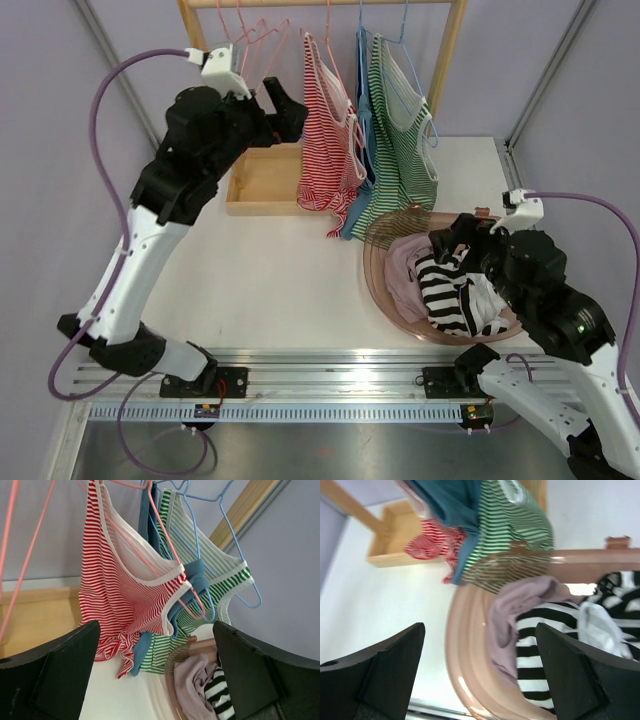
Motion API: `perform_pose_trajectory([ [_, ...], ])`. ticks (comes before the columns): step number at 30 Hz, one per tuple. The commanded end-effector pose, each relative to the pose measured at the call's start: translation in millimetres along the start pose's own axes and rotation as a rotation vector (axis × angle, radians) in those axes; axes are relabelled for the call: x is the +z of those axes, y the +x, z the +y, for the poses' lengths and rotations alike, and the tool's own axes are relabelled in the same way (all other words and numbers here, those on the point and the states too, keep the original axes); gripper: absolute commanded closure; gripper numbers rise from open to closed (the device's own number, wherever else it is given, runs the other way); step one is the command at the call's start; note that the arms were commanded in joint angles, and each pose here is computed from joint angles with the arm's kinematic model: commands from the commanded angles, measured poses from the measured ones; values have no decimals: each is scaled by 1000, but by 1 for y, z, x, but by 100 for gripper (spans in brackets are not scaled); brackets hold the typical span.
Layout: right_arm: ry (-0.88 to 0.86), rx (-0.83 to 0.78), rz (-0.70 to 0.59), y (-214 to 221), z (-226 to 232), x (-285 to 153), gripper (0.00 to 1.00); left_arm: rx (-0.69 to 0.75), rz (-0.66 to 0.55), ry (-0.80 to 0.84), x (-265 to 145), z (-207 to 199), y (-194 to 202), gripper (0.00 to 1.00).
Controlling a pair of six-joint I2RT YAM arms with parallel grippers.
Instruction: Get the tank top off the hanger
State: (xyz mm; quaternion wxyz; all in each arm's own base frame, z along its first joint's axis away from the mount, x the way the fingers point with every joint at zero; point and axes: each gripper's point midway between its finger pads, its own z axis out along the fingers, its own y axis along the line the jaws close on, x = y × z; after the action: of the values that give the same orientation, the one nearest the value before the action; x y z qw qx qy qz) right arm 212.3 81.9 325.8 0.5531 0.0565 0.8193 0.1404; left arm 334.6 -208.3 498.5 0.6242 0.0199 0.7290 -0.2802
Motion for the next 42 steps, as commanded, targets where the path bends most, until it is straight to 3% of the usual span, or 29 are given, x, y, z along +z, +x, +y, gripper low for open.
perform_pose_trajectory([
  [1, -253, 33, -62, -13, 42, -12, 0, -18, -144, -45, 23, -7, -36, 1],
  [2, -278, 38, -66, -13, 45, -18, 1, -19, -118, -73, 47, -4, -25, 1],
  [7, -385, 48, -29, -8, 58, -36, 0, -45, -178, -106, 91, -9, -41, 1],
  [8, -407, 50, -28, -7, 61, -39, 0, -44, -156, -116, 111, -7, -27, 1],
  [10, -459, 46, -12, -3, 67, -46, 0, -57, -188, -104, 119, -12, -36, 1],
  [15, -547, 52, 10, 6, 78, -54, 1, -47, -198, -118, 163, -6, -13, 1],
  [19, -602, 61, 55, 16, 86, -57, 0, -17, -201, -170, 181, 4, -5, 8],
  [22, -613, 55, 71, 22, 86, -60, 1, 26, -195, -205, 190, 13, 2, 16],
  [26, -617, 53, 65, 24, 83, -64, 1, 47, -204, -237, 190, 26, -4, 38],
  [29, -618, 46, 66, 24, 82, -66, 1, 50, -200, -243, 187, 34, -8, 44],
  [30, -620, 42, 60, 23, 82, -67, 1, 54, -200, -252, 187, 38, -9, 53],
  [32, -624, 37, 61, 22, 83, -67, 1, 55, -191, -249, 188, 44, -10, 58],
  [33, -625, 35, 62, 22, 83, -67, 0, 53, -187, -241, 188, 45, -10, 70],
  [36, -630, 35, 61, 21, 85, -66, 0, 62, -181, -227, 187, 47, -12, 86],
  [40, -634, 38, 64, 20, 87, -65, 0, 56, -191, -209, 181, 50, -23, 99],
  [42, -637, 36, 62, 20, 88, -65, 0, 49, -198, -189, 178, 52, -30, 100],
])
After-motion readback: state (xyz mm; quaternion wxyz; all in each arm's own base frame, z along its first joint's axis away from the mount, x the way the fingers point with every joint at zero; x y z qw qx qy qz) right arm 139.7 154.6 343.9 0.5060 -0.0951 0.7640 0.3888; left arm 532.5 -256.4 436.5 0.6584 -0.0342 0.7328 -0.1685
